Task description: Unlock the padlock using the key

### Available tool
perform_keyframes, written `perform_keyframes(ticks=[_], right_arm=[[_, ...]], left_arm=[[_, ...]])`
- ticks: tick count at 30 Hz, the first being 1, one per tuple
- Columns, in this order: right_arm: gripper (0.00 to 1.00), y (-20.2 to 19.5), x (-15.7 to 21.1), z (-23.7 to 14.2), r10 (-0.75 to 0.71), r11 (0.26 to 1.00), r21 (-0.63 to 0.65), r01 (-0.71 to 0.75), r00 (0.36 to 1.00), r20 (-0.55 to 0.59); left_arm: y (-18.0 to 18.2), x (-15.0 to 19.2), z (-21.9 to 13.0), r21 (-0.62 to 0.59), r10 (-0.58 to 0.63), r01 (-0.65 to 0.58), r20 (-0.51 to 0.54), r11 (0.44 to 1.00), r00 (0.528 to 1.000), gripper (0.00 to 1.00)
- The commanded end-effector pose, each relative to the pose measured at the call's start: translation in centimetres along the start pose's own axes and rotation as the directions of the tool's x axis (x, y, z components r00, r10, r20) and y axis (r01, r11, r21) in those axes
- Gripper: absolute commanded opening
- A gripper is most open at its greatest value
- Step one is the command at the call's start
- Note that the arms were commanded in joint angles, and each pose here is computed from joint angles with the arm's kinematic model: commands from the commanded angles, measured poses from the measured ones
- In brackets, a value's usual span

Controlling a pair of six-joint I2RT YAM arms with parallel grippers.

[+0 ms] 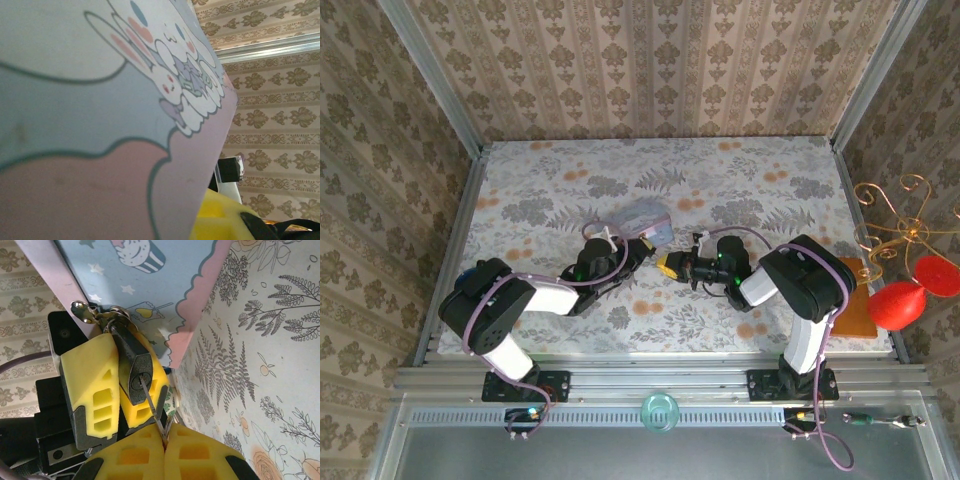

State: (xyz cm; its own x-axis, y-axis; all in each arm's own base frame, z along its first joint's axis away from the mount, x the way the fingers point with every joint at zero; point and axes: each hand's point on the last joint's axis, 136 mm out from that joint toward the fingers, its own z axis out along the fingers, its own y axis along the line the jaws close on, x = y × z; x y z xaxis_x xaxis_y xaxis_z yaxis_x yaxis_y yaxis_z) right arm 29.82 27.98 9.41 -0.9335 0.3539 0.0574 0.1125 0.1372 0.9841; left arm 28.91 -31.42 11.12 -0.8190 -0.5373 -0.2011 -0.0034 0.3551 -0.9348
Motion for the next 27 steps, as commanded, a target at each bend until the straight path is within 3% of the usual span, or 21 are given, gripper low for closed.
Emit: perform_keyframes(ticks=[1,7,20,27], right_arm=[[0.00,3.9,-2.0,0.7,-0.085,0.992,-0.083,0.091,0.994,0.076],[0.00,2.7,-4.1,-0.5,-0.053,0.995,-0.076,0.062,0.991,0.122],[0.00,5.4,-2.8,1.1,-0.104,0.988,-0.103,0.111,0.992,0.069],[0.00,1.8,-5.2,-1.4,-0.066,0.997,-0.028,0.071,0.987,0.145]], left_arm=[[-5.3,6.9,-0.7,0.174,0.097,-0.050,-0.272,0.983,0.958,0.00],[-5.5,7.6,-0.8,0.162,0.116,-0.069,-0.300,0.984,0.947,0.00],[-6.4,8.5,-0.2,0.181,0.129,-0.073,-0.324,0.981,0.937,0.00],[-5.7,8.3,-0.5,0.162,0.113,-0.066,-0.300,0.985,0.947,0.00]])
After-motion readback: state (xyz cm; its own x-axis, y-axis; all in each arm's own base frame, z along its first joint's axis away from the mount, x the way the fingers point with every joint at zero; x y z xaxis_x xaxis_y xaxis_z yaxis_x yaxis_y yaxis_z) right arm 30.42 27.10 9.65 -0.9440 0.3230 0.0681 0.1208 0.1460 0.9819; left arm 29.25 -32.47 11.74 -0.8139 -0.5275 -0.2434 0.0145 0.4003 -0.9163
